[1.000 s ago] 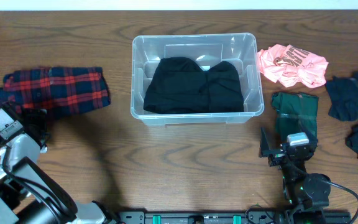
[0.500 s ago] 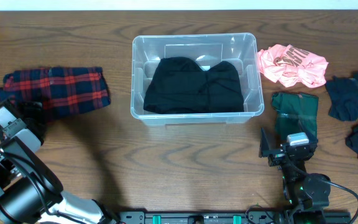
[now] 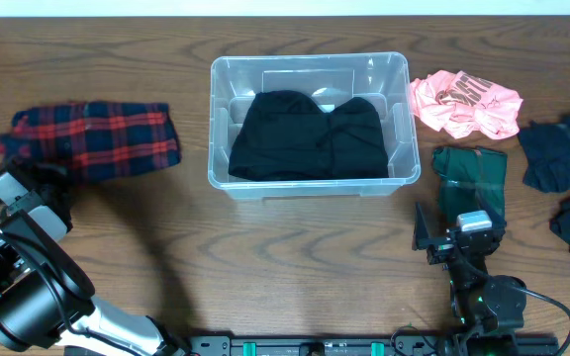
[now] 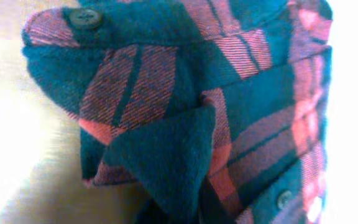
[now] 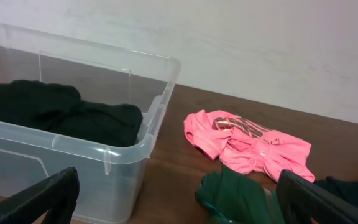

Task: Pack container
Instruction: 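Lift the red-and-navy plaid shirt and carry it into the bin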

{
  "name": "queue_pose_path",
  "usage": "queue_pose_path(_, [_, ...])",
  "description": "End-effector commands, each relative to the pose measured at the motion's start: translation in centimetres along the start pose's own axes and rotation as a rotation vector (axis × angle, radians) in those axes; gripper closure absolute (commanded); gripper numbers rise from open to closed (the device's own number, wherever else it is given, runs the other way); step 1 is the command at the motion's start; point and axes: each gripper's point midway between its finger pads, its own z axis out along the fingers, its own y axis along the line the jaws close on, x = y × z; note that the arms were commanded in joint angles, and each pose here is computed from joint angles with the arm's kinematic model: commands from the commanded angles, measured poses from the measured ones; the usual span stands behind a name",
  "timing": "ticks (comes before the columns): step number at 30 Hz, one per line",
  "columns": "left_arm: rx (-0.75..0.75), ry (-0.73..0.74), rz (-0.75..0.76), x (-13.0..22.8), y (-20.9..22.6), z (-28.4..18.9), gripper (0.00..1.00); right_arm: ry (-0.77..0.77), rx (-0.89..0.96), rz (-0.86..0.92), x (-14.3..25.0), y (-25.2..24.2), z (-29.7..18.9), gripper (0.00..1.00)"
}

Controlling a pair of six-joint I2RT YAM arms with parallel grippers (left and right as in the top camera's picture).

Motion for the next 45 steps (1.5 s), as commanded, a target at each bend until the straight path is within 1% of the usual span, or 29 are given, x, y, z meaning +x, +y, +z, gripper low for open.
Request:
queue_pose_path(1, [0.187, 0.101, 0.023, 1.2, -4.2, -1.4, 0.94, 0.002, 0.017, 0.015, 0.1, -0.4, 0.0, 0.01])
queue_pose_path(6, [0.403, 0.131, 0.033, 0.5, -10.3, -5.4, 0.94, 0.002, 0.017, 0.015, 0.1, -0.4, 0.0, 0.01])
queue_pose_path(10, [0.607, 0.12, 0.083, -0.3, -15.9, -10.9, 0.94, 0.002, 0.017, 0.015, 0.1, -0.4, 0.0, 0.01])
queue_pose_path(14, [0.74, 0.094, 0.127, -0.1, -20.0, -16.3, 0.94, 0.002, 0.017, 0.015, 0.1, -0.4, 0.0, 0.01])
queue_pose_path(17, [0.837, 0.08, 0.17, 0.9, -22.9, -20.5, 0.95, 0.002, 0.017, 0.015, 0.1, -0.4, 0.0, 0.01])
queue_pose_path(20, [0.937, 0.086, 0.204, 2.8, -25.5, -24.8, 0.94, 0.002, 0.017, 0.015, 0.1, -0.4, 0.0, 0.01])
queue_pose_path(25, [1.058, 0.091, 0.219, 6.1, -28.4, -30.0, 0.94, 0.002, 0.017, 0.015, 0.1, -0.4, 0.0, 0.01])
queue_pose_path(28, [1.108, 0.096, 0.2, 8.1, -29.8, -32.2, 0.94, 0.002, 0.017, 0.015, 0.1, -0.4, 0.0, 0.01])
queue_pose_path(32, [1.126, 0.102, 0.152, 11.1, -31.2, -33.4, 0.94, 0.002, 0.017, 0.015, 0.1, -0.4, 0.0, 0.01])
queue_pose_path(36, [1.083, 0.112, 0.094, 15.0, -32.0, -33.1, 0.94, 0.002, 0.017, 0.015, 0.1, -0.4, 0.0, 0.01])
queue_pose_path(42, [0.951, 0.058, 0.028, 20.0, -31.7, -30.9, 0.94, 0.002, 0.017, 0.015, 0.1, -0.4, 0.0, 0.01])
queue_pose_path(45, [0.953, 0.063, 0.014, 22.6, -32.1, -30.4, 0.94, 0.002, 0.017, 0.015, 0.1, -0.4, 0.0, 0.01])
